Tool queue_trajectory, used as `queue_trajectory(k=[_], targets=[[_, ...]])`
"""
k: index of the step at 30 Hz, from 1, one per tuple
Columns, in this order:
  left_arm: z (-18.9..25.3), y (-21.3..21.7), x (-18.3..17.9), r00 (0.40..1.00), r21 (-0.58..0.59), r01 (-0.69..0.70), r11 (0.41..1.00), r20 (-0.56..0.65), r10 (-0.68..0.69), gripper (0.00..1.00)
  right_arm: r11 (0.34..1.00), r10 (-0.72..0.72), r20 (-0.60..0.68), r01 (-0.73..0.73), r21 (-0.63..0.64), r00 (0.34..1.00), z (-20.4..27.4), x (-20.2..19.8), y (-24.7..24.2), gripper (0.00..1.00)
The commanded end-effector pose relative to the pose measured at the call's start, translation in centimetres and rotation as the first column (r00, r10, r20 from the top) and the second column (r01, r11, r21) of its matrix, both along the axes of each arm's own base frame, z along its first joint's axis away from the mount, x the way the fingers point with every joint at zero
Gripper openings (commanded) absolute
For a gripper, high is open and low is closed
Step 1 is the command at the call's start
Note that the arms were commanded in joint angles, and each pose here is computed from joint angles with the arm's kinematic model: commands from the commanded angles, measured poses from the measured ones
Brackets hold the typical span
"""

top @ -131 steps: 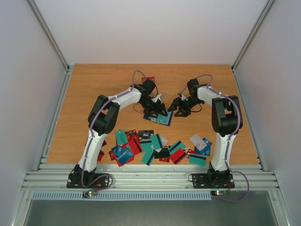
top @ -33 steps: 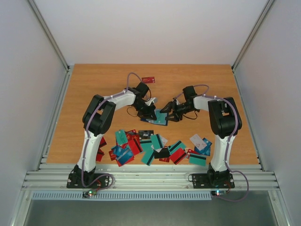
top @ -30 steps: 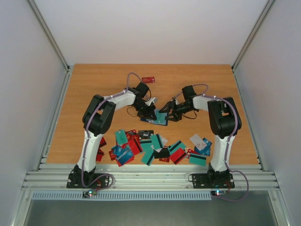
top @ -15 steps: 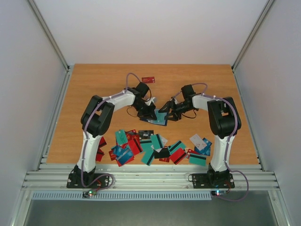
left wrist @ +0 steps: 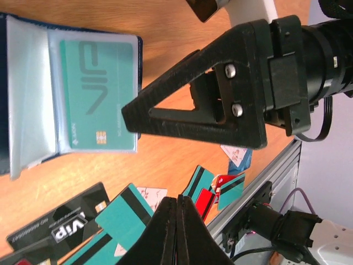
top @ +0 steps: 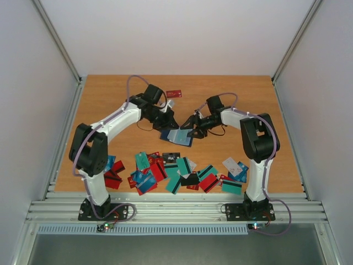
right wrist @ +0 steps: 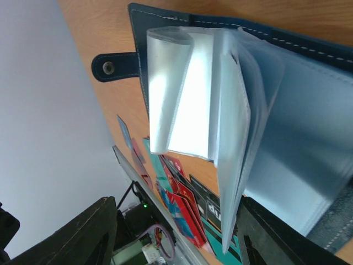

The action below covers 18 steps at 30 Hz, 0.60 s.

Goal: Put the credit cards into the card holder

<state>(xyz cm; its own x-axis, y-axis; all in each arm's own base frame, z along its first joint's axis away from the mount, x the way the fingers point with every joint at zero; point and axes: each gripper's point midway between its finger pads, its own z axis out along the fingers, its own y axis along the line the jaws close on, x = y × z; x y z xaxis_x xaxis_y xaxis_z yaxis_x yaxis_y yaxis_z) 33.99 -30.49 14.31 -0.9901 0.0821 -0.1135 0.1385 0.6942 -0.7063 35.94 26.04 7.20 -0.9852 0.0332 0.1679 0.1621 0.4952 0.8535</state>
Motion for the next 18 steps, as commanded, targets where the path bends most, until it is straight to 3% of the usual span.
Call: queue_trajectory(k=[1,18], targets=[[1.0,2.1,-0.4,0.997,0.022,-0.081,0.997,0.004,0.081,0.03,1.000,0.017,0.022,-0.018,0.014,1.000,0.7,0.9,1.4,0.60],[1.2,7.7,-3.1,0.978,0.083,-0.206,0.975,0.036,0.204,0.03,0.994,0.107,0.026,-0.107,0.027,0.994,1.3,2.1,6.1,0.61]])
